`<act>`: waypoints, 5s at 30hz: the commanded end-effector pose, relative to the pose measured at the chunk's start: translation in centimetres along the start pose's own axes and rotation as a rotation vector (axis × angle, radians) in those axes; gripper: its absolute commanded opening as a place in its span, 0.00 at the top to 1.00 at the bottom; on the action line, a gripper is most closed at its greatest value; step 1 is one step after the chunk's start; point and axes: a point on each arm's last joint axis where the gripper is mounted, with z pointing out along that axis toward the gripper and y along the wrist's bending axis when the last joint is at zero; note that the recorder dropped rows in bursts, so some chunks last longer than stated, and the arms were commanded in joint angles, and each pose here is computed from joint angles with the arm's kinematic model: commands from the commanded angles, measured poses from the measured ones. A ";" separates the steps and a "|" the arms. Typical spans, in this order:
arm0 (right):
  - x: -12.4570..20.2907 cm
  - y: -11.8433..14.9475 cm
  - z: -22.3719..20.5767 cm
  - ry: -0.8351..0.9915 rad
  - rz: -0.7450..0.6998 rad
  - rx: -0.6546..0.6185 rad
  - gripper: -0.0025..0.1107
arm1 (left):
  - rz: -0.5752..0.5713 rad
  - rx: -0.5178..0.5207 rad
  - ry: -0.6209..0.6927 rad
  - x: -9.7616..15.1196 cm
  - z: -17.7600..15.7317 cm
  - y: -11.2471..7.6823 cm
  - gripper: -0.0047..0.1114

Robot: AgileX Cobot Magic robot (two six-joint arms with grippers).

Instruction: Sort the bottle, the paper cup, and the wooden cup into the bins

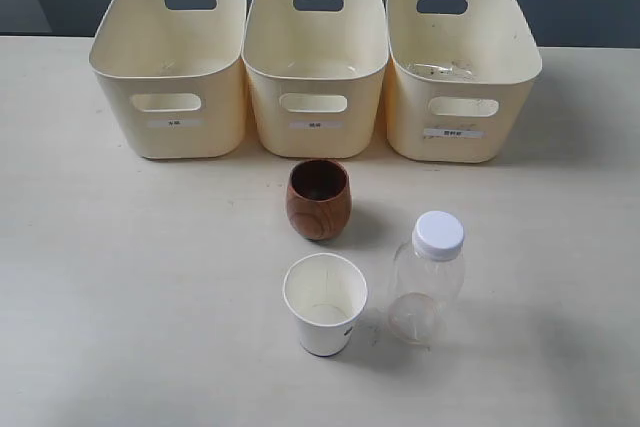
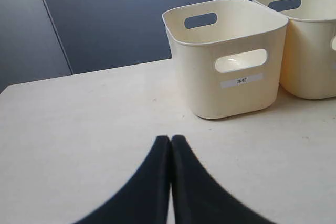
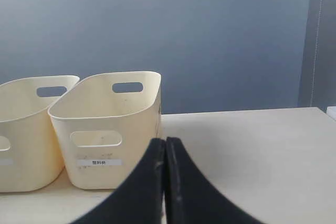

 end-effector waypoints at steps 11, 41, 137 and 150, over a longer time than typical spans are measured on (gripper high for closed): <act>0.1 0.0 0.0 -0.007 -0.006 0.005 0.98 | -0.001 0.003 -0.002 0.0 0.0 0.0 0.96; -1.6 0.0 -0.2 -0.185 0.268 -0.027 0.98 | -0.001 0.003 -0.002 0.0 0.0 0.0 0.96; -11.6 9.3 9.7 0.541 -0.262 -0.671 0.47 | -0.001 0.003 -0.002 0.0 0.0 0.0 0.96; -6.7 11.2 13.3 0.832 -0.162 -0.762 0.34 | -0.001 0.003 -0.002 0.0 0.0 0.0 0.96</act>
